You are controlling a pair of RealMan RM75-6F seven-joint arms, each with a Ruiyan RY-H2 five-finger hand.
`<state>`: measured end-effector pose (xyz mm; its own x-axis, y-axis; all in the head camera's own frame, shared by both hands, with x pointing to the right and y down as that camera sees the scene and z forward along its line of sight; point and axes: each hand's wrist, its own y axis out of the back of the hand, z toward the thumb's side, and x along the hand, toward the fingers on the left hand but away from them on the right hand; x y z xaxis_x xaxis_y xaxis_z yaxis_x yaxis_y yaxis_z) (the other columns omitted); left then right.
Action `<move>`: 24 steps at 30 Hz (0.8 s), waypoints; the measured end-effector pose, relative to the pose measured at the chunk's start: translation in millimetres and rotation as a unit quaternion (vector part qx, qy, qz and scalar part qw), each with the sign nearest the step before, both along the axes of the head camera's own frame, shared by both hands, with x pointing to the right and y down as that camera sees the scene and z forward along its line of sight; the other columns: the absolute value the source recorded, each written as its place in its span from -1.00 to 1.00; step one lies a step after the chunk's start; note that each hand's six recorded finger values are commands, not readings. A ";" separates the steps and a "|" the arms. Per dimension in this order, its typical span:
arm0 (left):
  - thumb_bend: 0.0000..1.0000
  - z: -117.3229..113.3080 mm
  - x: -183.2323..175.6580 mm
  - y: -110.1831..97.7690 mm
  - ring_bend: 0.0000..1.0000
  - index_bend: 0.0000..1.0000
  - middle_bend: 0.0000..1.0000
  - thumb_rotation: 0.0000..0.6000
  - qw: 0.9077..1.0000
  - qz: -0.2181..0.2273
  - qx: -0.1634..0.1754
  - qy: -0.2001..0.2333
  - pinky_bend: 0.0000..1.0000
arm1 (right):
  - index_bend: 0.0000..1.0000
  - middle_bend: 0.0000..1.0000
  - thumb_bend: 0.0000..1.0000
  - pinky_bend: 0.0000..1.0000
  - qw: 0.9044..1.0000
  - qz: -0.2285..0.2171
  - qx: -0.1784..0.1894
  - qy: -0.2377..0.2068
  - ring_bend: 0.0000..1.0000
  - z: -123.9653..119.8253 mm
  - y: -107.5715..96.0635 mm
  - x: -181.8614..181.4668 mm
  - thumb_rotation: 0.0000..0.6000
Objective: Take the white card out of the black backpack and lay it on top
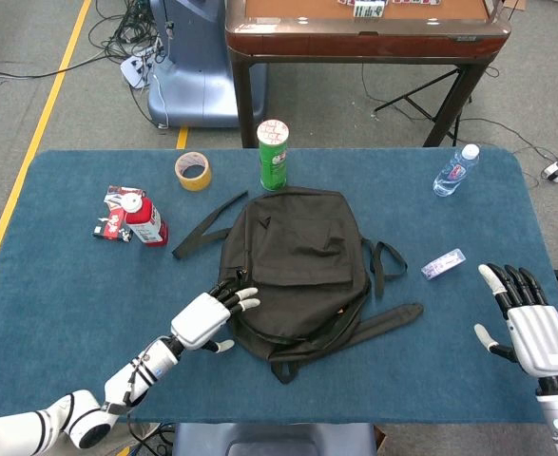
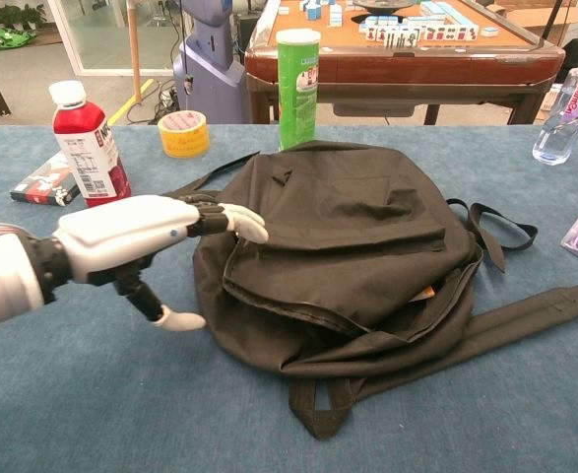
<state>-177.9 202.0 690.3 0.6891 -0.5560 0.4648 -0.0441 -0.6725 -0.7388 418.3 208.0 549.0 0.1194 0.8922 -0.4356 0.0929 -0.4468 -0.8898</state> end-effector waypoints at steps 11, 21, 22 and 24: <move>-0.52 23.3 35.0 -5.0 -0.61 -0.46 -0.59 1.00 1.000 0.001 -0.007 -0.005 -1.00 | -1.00 -0.82 -0.48 -1.00 1.000 0.006 -0.003 0.002 -1.00 1.5 0.1 4.9 1.00; 0.10 25.6 58.2 -18.5 -0.27 -0.12 -0.18 1.00 0.999 -0.035 -0.019 0.015 -0.83 | -1.00 -0.82 -0.48 -1.00 1.000 0.011 -0.002 0.001 -1.00 1.0 -0.1 10.5 1.00; 0.18 26.3 59.2 -19.0 -0.21 -0.05 -0.11 1.00 0.999 -0.040 -0.023 0.016 -0.80 | -1.00 -0.82 -0.48 -1.00 1.000 0.011 -0.002 0.001 -1.00 1.0 -0.1 11.2 1.00; 0.31 27.9 61.2 -21.0 -0.11 0.06 0.01 1.00 0.998 -0.054 -0.033 0.020 -0.75 | -1.00 -0.82 -0.48 -1.00 1.000 0.012 -0.002 0.000 -1.00 0.9 -0.3 12.0 1.00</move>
